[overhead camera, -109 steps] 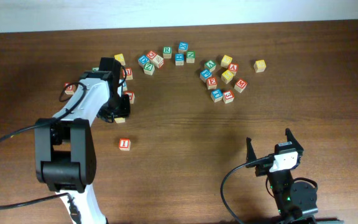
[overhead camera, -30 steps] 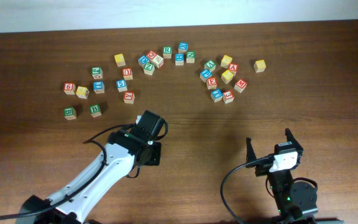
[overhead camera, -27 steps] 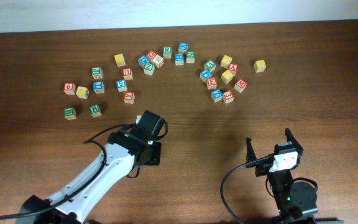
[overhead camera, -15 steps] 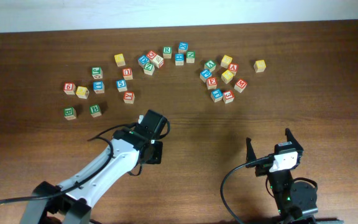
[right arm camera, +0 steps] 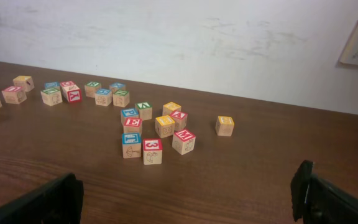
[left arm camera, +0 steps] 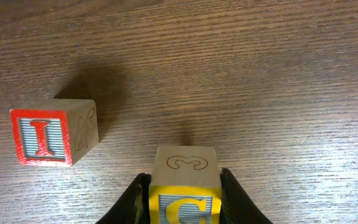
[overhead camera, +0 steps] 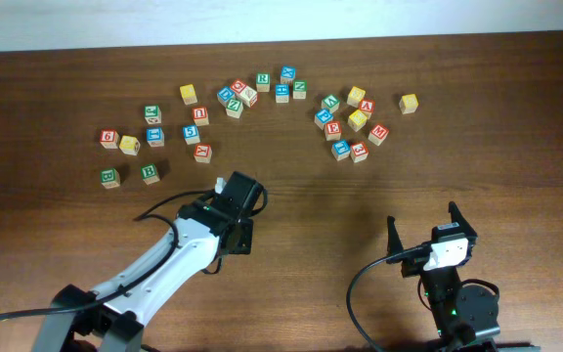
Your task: Spell out ICRA
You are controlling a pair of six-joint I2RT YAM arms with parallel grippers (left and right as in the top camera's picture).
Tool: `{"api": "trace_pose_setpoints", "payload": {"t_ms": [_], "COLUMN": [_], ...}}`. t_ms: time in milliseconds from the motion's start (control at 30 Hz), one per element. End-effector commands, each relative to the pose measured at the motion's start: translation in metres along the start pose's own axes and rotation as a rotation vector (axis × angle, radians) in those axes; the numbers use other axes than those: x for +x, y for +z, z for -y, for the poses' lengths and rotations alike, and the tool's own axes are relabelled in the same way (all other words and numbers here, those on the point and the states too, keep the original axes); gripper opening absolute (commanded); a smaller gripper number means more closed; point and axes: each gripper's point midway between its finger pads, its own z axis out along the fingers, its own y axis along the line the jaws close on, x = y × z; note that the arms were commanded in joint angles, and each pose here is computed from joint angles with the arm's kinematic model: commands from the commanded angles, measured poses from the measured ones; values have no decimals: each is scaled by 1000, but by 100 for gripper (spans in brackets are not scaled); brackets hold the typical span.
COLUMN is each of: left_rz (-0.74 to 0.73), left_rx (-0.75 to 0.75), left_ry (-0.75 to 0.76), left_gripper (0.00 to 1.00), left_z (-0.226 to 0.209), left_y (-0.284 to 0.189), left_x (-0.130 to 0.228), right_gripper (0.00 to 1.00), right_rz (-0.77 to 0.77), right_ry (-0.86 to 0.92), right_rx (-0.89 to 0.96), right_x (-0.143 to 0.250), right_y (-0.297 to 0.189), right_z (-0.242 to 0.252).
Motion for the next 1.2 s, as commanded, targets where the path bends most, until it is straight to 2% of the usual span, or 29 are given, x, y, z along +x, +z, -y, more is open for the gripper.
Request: {"api": "trace_pose_setpoints", "payload": {"t_ms": [0, 1167], "left_rz": [-7, -29], "left_rx": [-22, -35], "left_ry": [-10, -5], "left_gripper": [23, 26], "left_z": [-2, -2], "left_y": [6, 17], "left_x": [2, 4], "right_gripper": [98, 98], "right_rz": [-6, -6], "right_ry": [13, 13], "right_rx": [8, 8], "right_x": [3, 3], "right_y": [0, 0], "right_z": [2, 2]}}
